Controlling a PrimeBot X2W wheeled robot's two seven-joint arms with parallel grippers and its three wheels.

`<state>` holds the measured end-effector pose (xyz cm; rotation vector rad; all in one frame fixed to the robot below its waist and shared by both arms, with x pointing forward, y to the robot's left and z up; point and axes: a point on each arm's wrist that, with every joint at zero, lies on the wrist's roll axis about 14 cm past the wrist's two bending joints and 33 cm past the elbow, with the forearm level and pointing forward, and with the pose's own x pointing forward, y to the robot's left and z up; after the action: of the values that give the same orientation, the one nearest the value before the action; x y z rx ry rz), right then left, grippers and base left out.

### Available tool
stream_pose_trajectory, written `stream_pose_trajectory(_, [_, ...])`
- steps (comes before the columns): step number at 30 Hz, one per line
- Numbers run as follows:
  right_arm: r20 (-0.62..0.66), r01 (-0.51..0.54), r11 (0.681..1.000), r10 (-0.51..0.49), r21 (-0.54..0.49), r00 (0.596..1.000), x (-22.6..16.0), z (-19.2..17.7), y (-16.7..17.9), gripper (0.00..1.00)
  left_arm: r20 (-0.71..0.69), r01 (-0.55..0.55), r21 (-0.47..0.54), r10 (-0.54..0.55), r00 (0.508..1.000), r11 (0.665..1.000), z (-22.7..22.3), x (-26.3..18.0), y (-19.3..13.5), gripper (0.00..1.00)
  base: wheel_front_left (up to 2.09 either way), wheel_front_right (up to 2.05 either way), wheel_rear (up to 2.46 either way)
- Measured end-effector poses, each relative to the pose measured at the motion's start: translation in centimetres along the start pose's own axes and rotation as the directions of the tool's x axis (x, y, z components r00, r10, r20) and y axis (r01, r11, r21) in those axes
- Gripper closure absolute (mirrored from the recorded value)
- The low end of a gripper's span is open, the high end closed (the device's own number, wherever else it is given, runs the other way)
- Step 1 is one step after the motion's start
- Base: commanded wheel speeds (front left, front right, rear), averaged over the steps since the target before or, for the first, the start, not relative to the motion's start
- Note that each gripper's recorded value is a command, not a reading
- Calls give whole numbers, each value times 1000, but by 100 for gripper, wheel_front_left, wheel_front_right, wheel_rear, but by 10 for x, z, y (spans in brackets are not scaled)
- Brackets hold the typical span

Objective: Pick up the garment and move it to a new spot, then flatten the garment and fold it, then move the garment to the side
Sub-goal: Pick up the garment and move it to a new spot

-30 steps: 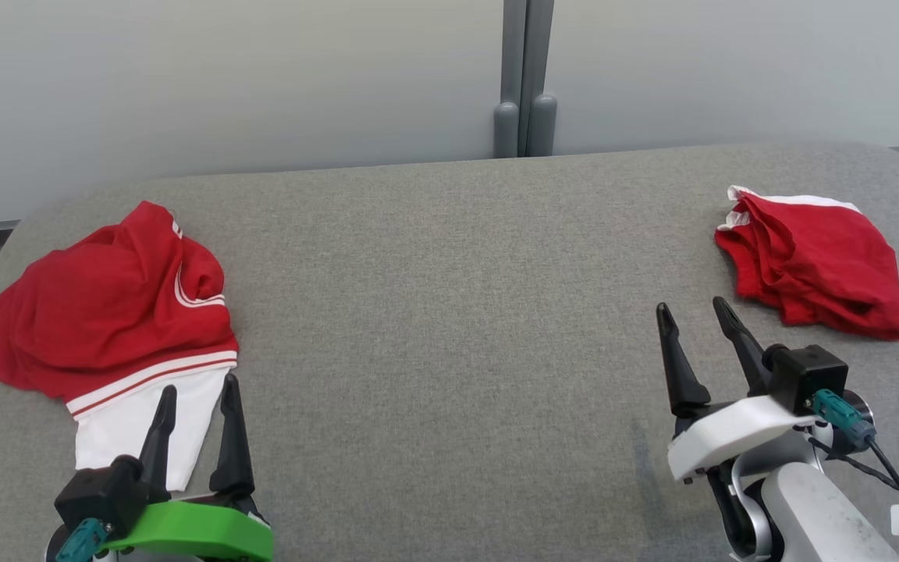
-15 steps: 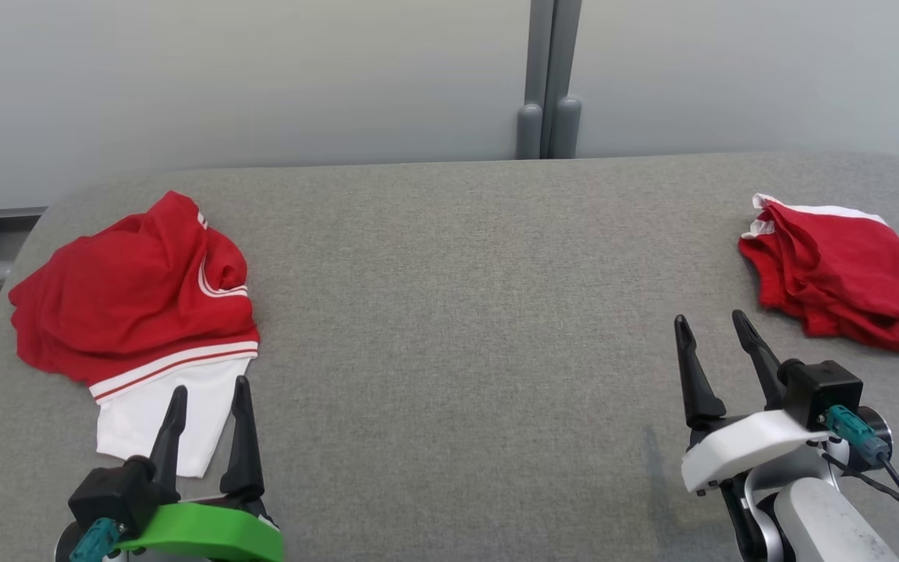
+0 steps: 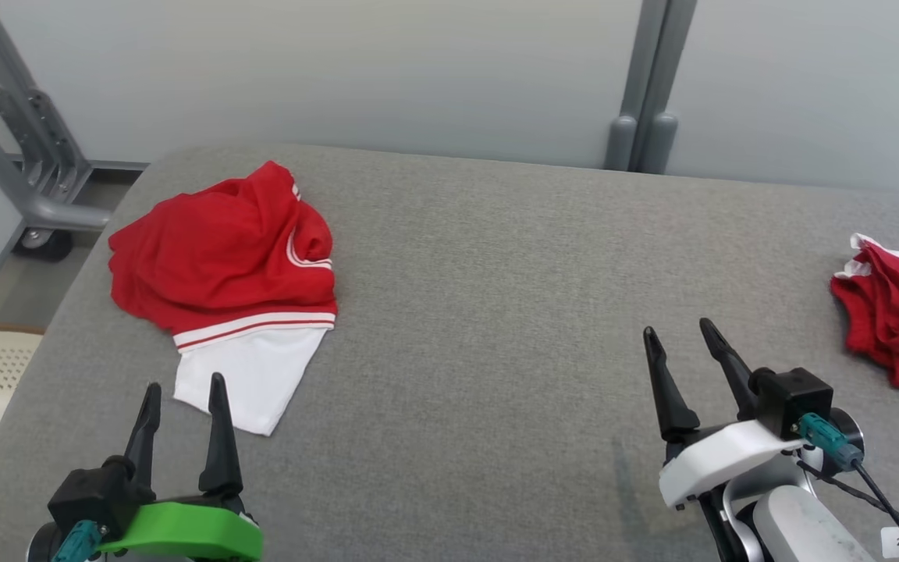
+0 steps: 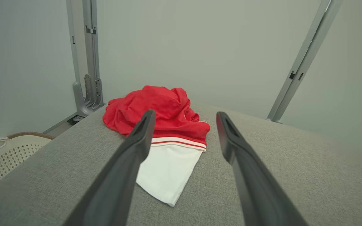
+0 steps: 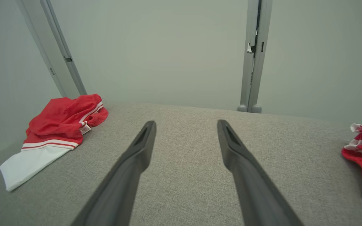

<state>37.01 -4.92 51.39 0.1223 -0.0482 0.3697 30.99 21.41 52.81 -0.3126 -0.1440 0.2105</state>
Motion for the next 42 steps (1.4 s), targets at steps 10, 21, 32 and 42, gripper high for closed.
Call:
stream_pose_trajectory(10, [-27, -153, 988, 153, 19, 988, 17, -9, 50, 0, 25, -157, 63, 156, 987, 986, 9, -36, 51, 0, 0, 0, 0])
stream_pose_trajectory(21, [-29, -253, 967, 254, 24, 967, 32, -11, 85, 0, 68, -277, 97, 272, 960, 956, 22, -66, 88, 0, 0, 0, 0])
stream_pose_trajectory(32, [-32, -225, 974, 225, 18, 974, 31, -12, 76, 0, 46, -273, 123, 269, 962, 954, 20, -61, 93, 0, 0, 0, 0])
stream_pose_trajectory(42, [-25, -158, 987, 158, -15, 987, 33, -12, 45, 0, 40, -192, 182, 188, 981, 964, 30, -14, 79, 0, 0, 0, 0])
